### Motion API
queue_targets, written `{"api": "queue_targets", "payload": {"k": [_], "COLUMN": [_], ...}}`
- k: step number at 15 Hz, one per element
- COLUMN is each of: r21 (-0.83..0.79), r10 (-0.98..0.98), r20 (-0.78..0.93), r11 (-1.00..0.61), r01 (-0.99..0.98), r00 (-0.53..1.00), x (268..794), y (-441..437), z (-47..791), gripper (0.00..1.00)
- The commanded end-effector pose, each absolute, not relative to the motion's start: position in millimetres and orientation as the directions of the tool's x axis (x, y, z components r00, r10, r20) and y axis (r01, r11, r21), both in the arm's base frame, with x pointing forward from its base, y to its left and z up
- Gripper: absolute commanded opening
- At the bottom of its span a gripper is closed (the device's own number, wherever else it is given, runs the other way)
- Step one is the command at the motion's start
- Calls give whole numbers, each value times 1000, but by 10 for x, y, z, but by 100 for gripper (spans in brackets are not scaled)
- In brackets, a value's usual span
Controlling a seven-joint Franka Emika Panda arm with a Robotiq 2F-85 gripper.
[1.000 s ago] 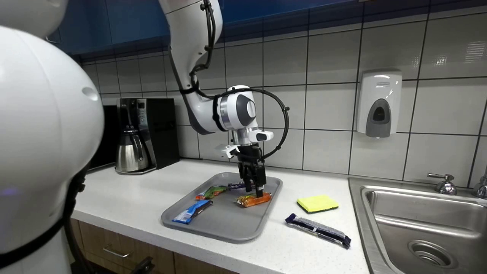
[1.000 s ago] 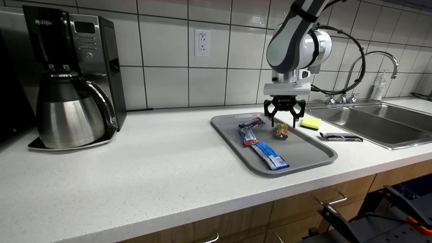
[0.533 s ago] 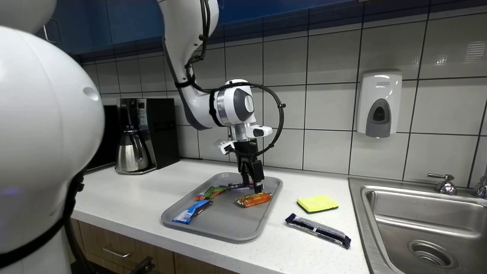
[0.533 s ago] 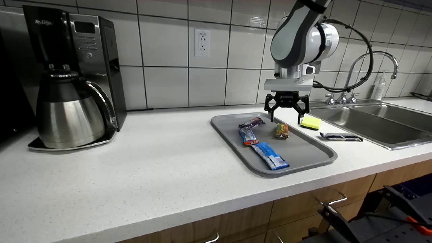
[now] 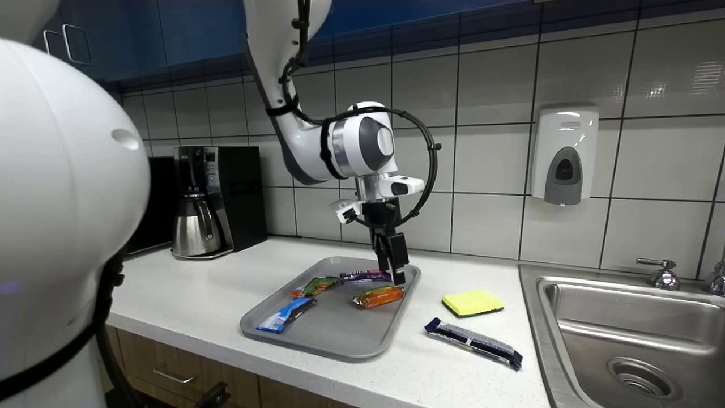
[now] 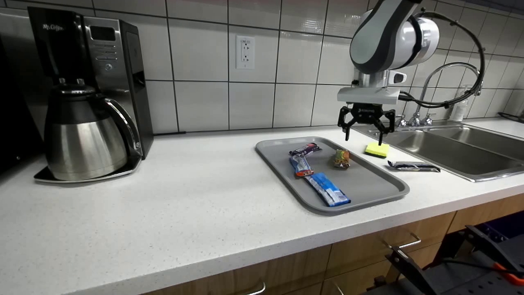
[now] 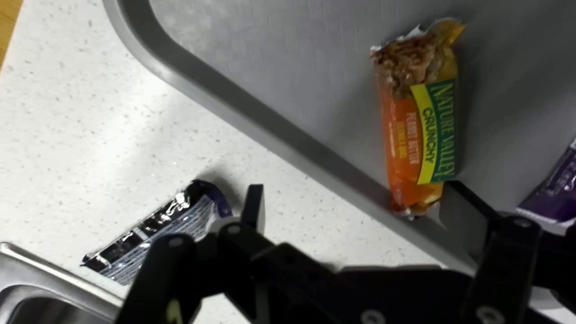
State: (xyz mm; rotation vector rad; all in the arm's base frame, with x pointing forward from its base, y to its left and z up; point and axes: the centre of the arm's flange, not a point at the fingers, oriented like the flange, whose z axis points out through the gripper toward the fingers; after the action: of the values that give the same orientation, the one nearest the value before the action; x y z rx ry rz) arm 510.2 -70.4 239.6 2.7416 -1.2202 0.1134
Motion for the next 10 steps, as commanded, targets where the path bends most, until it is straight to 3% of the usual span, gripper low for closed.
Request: {"api": "queue_targets", "payload": {"k": [1, 10], "r21": [58, 44], "r10": [-787, -910], "r20": [155, 136], "r11": [-596, -390], "r01": [-801, -920], "r00": [597, 392], "x": [4897, 4568], "y": [-1059, -1493], "z": [2633, 2577], "gripper": [100, 100]}}
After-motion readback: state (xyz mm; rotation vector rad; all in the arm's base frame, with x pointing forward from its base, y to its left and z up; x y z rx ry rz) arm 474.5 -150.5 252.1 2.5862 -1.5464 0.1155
